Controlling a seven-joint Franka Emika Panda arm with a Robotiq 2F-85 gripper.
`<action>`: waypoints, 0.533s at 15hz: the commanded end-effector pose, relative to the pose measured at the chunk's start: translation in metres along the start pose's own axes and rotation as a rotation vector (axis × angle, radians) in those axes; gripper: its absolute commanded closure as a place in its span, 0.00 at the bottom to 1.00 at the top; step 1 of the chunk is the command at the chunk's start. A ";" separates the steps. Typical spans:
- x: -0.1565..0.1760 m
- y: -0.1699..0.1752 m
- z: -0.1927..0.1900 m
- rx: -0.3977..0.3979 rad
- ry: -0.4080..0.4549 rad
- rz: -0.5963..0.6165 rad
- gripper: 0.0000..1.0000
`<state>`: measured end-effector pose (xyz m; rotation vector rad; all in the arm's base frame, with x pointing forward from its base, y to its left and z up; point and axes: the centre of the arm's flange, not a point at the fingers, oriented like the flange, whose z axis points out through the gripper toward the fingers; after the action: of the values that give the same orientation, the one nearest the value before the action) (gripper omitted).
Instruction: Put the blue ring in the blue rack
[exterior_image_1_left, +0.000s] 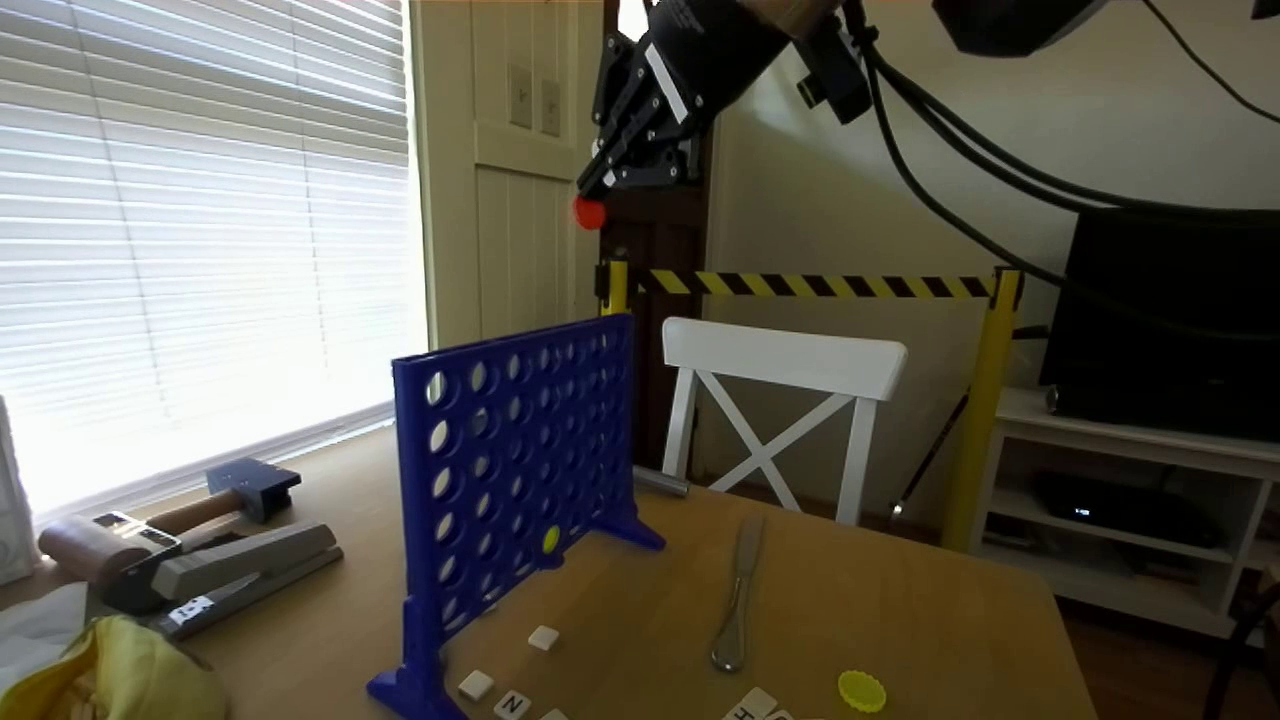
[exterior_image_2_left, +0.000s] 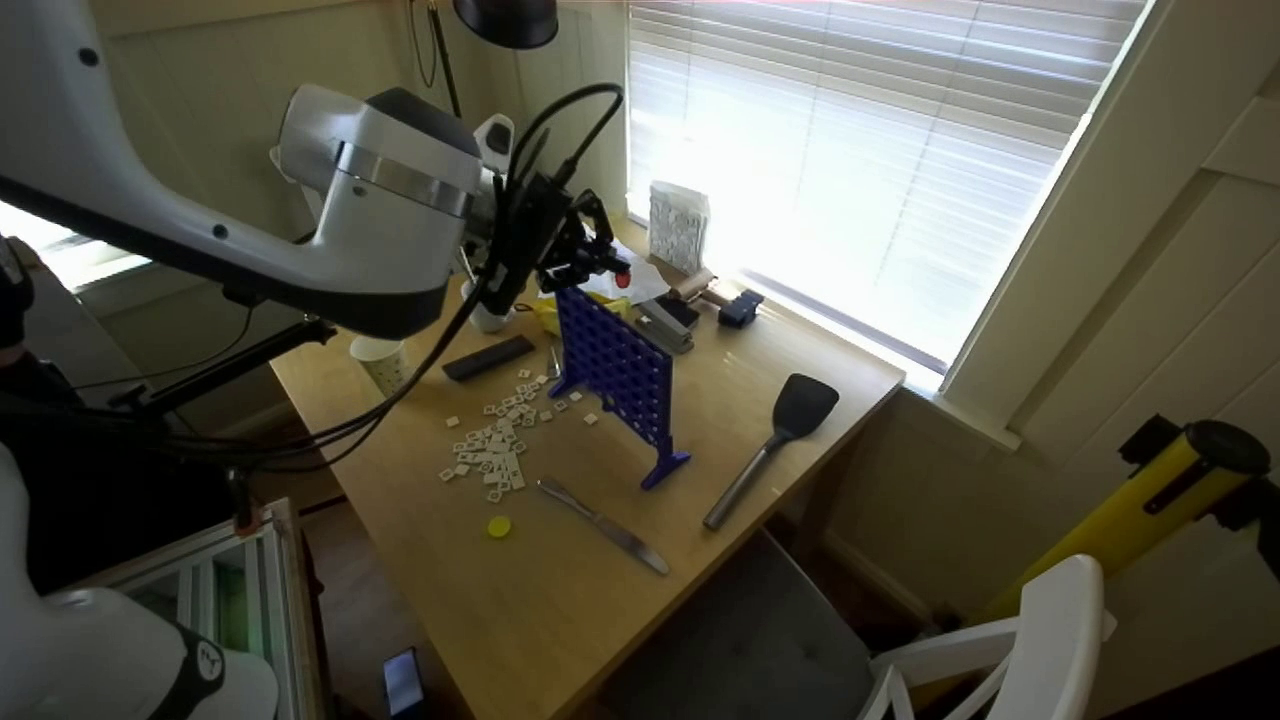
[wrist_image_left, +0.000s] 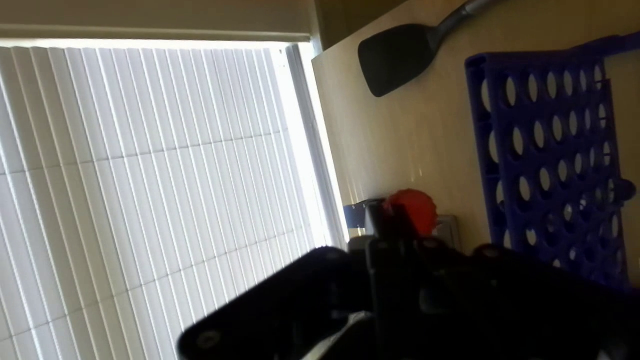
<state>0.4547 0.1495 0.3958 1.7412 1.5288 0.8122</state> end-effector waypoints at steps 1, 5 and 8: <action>-0.009 -0.017 0.021 -0.009 0.033 -0.012 0.99; -0.003 -0.011 0.006 0.002 0.005 -0.006 0.96; -0.009 -0.017 0.019 -0.029 -0.011 -0.025 0.99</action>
<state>0.4536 0.1463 0.3834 1.7346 1.5338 0.8088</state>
